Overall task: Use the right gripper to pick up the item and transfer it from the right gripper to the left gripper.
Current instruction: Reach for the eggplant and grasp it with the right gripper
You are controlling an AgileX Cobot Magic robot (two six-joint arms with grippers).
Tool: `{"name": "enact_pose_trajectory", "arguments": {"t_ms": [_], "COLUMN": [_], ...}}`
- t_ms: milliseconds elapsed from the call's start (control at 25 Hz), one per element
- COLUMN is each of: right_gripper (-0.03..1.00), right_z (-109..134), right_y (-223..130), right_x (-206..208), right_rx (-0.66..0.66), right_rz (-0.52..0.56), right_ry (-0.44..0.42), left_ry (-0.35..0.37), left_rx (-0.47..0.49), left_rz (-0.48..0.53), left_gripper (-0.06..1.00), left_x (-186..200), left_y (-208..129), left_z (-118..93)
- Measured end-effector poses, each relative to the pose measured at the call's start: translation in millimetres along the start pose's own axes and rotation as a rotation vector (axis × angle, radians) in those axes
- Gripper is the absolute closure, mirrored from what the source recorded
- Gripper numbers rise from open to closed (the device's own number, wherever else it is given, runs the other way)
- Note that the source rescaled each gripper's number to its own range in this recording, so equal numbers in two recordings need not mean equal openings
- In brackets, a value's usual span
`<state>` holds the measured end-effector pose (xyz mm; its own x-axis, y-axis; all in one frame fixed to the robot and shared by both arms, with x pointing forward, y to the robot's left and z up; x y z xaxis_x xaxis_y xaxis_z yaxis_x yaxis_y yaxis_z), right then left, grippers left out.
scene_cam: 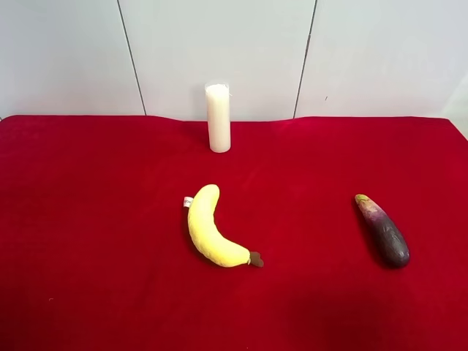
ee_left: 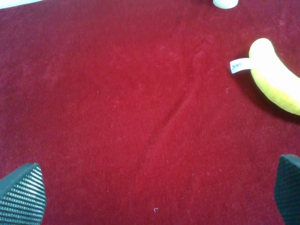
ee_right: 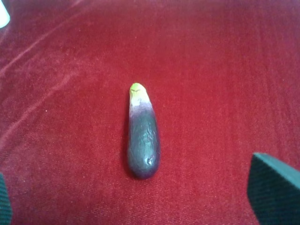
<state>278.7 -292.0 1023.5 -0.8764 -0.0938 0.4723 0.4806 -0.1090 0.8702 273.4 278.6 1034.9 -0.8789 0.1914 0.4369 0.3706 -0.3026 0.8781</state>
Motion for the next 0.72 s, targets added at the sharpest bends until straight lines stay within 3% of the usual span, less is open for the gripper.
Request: {"name": "enact_pose_trajectory", "arguments": {"t_ms": [720], "right_gripper": [-0.03], "right_z": [0.0], "right_y": [0.0], "right_x": [0.0], "right_rx": [-0.001], "right_rz": [0.000], "right_ry": [0.001], "left_ry": [0.000], "left_rx": [0.000], "left_rz": [0.000], "left_gripper": [-0.02], "left_x": [0.0], "left_y": [0.0], "left_z": [0.0]}}
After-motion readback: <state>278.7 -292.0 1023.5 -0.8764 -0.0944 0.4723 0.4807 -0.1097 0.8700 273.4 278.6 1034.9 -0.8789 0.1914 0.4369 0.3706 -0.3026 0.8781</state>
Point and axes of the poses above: a point on each arm's last joint axis where the gripper is mounted, x pointing back along that axis away from the gripper, z along the wrist's bending axis when the last joint is at zero, y = z × x, the point moved 5 cm from there along -x, pointing out along that axis toward the gripper, and after that the axes turned 10 degrees about -x, right-handed, at the moved point
